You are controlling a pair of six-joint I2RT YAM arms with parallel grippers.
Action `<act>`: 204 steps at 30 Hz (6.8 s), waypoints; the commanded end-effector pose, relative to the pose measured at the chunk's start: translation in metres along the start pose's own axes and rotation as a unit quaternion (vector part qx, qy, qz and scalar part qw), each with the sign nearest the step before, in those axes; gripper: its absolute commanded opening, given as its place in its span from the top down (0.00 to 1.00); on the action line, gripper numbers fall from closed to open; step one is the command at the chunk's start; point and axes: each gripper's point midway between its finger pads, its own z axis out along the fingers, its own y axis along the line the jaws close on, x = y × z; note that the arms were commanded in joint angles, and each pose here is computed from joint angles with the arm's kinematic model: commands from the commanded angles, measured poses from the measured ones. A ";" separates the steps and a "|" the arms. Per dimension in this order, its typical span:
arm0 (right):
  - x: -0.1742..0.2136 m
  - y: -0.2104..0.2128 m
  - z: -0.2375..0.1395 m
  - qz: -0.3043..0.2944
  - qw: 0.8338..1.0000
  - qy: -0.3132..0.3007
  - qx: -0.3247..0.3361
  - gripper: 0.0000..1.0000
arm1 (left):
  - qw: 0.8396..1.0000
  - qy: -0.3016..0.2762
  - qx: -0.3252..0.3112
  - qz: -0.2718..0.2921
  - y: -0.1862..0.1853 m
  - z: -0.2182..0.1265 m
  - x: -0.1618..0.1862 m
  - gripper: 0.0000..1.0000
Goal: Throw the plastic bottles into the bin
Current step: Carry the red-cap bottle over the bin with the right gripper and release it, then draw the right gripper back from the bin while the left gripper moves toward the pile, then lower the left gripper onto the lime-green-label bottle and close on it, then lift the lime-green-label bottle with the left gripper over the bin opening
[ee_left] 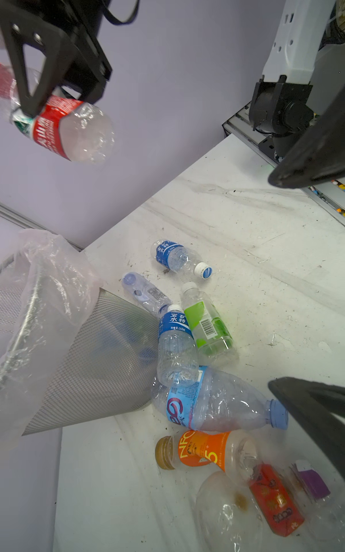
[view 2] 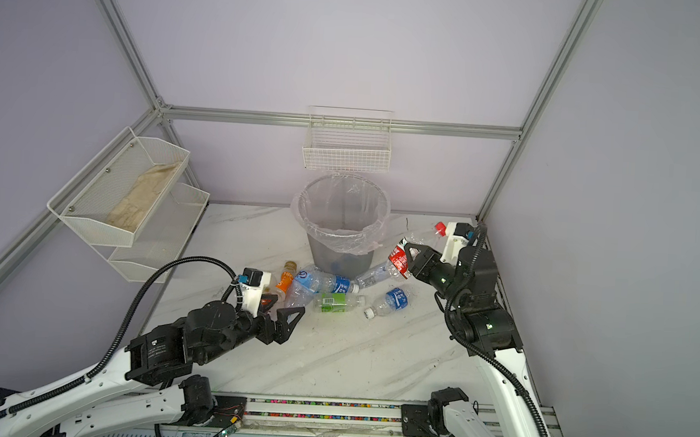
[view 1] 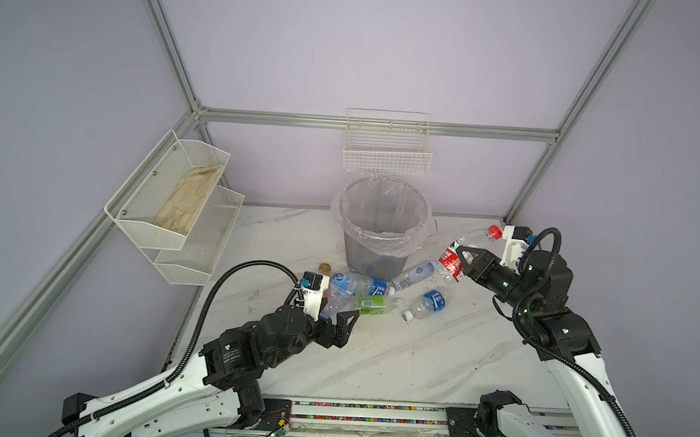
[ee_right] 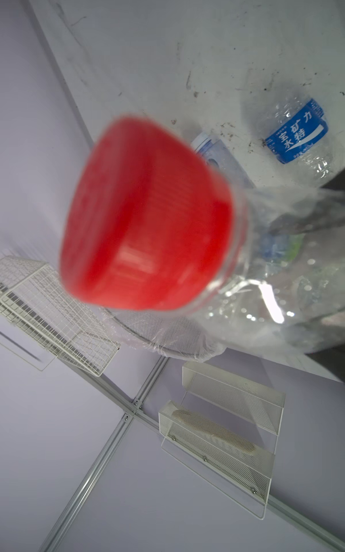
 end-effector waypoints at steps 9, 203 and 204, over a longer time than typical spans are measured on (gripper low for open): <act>-0.057 0.054 -0.019 -0.096 0.994 -0.041 -0.038 1.00 | 0.999 0.038 -0.011 0.030 -0.021 0.021 0.041 0.04; 0.060 0.039 -0.050 -0.042 0.994 -0.020 -0.096 0.03 | 0.957 0.046 -0.010 0.287 -0.076 0.040 -0.080 0.68; 0.060 0.038 -0.049 -0.041 0.994 -0.021 -0.095 0.03 | 0.958 0.031 -0.007 0.285 -0.079 0.033 -0.089 0.68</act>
